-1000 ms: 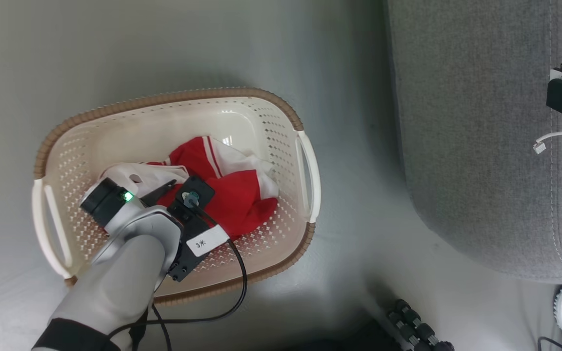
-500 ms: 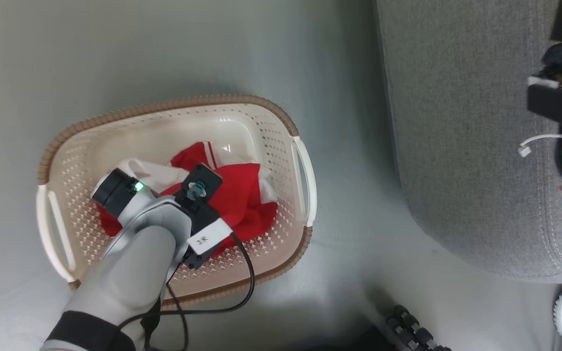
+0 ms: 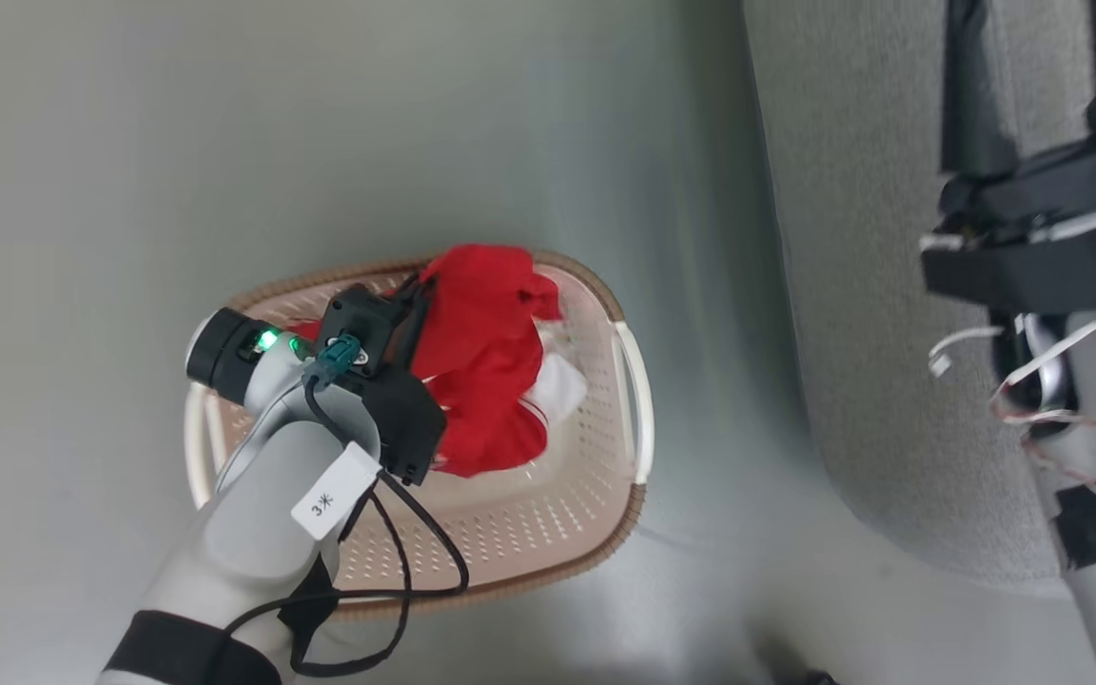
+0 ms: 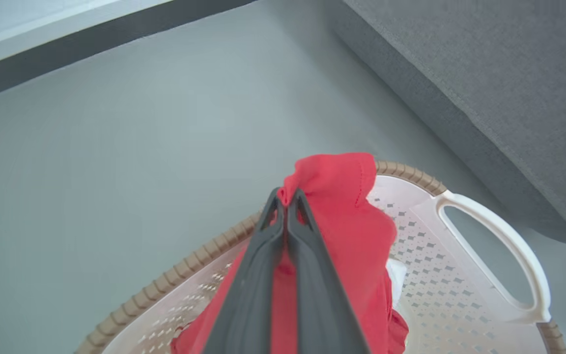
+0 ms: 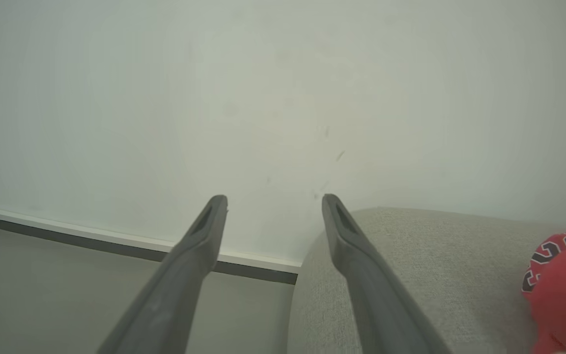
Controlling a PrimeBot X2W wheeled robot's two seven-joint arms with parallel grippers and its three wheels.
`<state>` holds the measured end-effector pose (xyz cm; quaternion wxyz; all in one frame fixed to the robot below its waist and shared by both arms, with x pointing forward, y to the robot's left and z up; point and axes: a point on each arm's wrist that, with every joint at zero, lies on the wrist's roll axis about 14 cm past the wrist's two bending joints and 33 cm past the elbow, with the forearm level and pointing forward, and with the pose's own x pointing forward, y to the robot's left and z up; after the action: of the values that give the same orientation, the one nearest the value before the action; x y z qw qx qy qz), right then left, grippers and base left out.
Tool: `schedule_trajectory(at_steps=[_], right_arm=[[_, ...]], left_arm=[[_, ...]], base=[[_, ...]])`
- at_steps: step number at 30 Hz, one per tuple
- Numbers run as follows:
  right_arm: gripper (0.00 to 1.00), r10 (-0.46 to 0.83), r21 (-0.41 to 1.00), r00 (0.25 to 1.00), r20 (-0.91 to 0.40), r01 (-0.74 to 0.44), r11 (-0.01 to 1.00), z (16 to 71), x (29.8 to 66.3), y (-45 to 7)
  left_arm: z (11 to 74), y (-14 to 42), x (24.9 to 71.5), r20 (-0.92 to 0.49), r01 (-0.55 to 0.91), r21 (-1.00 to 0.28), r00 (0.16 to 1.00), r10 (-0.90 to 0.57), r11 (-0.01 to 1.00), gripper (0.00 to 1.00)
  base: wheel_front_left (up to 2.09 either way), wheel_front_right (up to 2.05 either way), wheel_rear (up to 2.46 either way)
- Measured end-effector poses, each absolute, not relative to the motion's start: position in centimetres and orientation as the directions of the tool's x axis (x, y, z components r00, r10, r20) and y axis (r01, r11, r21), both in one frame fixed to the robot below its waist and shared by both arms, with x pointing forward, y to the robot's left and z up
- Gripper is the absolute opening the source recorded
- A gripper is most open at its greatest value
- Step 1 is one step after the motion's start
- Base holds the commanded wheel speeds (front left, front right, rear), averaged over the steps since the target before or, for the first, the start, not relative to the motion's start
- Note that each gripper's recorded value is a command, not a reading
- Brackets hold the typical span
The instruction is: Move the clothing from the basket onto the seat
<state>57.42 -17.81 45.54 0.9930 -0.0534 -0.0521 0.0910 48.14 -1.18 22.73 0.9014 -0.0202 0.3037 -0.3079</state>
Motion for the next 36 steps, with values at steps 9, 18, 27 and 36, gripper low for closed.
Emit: schedule_trajectory(at_steps=[9, 18, 27, 36], right_arm=[[1.00, 0.194, -0.060, 0.979, 0.065, -0.190, 0.980, 46.0, 55.0, -16.2], [1.00, 0.215, -0.014, 0.974, 0.067, -0.215, 0.977, 47.5, 52.8, -14.1], [1.00, 0.255, 0.017, 0.963, 0.085, -0.257, 0.966, 49.9, 49.6, -11.8], [1.00, 0.297, 0.010, 0.951, 0.081, -0.299, 0.954, 51.3, 45.7, -10.9]], left_arm=[[30.2, 0.0, 50.8, -0.393, 0.523, -0.179, 0.738, -0.548, 0.833, 0.00], [38.1, 0.5, 52.4, -0.232, 0.531, -0.125, 0.806, -0.545, 0.838, 0.00], [48.2, 0.4, 52.8, -0.017, 0.545, -0.060, 0.837, -0.547, 0.836, 0.00], [56.3, -0.6, 51.0, 0.145, 0.571, -0.014, 0.814, -0.563, 0.821, 0.00]], base=[[0.00, 0.00, 0.00], [0.00, 0.00, 0.00], [0.00, 0.00, 0.00], [0.00, 0.00, 0.00]])
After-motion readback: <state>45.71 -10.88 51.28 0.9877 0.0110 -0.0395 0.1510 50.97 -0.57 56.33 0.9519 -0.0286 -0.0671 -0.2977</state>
